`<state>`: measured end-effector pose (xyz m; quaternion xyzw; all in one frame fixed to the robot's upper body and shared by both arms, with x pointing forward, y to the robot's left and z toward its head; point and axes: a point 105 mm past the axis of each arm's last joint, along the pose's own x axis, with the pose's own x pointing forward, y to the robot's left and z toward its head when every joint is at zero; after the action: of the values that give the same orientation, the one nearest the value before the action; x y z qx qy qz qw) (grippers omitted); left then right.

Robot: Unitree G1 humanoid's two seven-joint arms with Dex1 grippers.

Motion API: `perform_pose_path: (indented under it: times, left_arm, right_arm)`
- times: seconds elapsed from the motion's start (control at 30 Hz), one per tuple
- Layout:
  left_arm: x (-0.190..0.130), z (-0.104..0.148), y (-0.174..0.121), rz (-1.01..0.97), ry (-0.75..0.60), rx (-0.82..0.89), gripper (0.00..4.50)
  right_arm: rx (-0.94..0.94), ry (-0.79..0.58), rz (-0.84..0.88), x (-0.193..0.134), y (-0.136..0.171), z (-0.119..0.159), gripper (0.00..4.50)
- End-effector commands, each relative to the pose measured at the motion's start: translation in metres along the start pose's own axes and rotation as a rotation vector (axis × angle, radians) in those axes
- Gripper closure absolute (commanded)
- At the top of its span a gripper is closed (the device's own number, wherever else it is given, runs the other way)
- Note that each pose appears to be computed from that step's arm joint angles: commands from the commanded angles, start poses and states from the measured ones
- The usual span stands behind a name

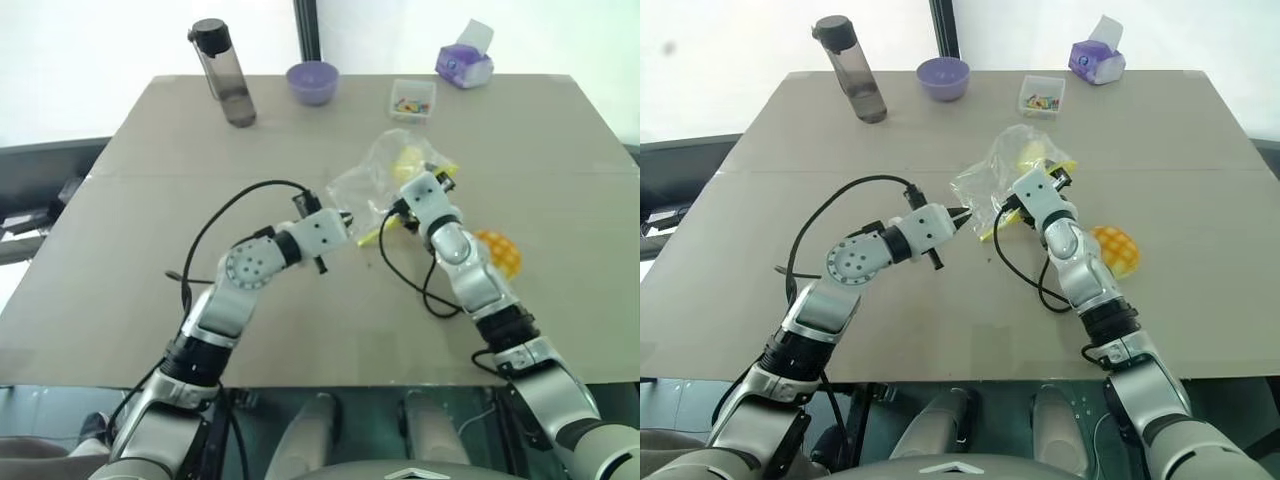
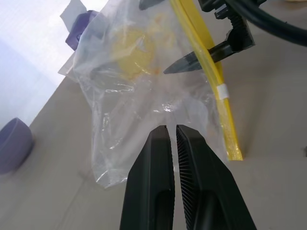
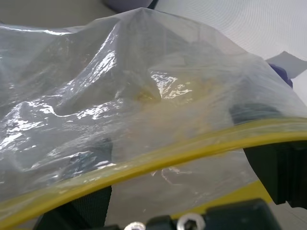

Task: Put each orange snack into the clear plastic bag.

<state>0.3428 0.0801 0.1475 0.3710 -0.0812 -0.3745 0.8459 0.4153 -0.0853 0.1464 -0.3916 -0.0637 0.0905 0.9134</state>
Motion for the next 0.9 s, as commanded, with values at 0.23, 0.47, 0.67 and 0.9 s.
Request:
perform_pose_path:
  times: [0.23,0.47,0.67,0.9]
  left_arm:
    - [0.003,-0.001,-0.01,0.069,0.064,0.027,4.23]
    - [0.007,0.001,-0.011,0.113,0.075,0.012,4.23]
    - [0.011,0.006,-0.016,0.107,0.074,-0.045,4.23]
    - [0.01,0.005,-0.016,0.115,0.099,-0.077,1.39]
  right_arm:
    - [0.185,-0.017,-0.108,-0.002,-0.012,0.026,0.07]
    - [0.23,0.0,-0.085,-0.004,-0.007,0.025,0.07]
    - [0.222,-0.003,-0.069,-0.004,-0.004,0.027,0.07]
    - [0.208,-0.013,-0.061,-0.003,-0.003,0.03,0.0]
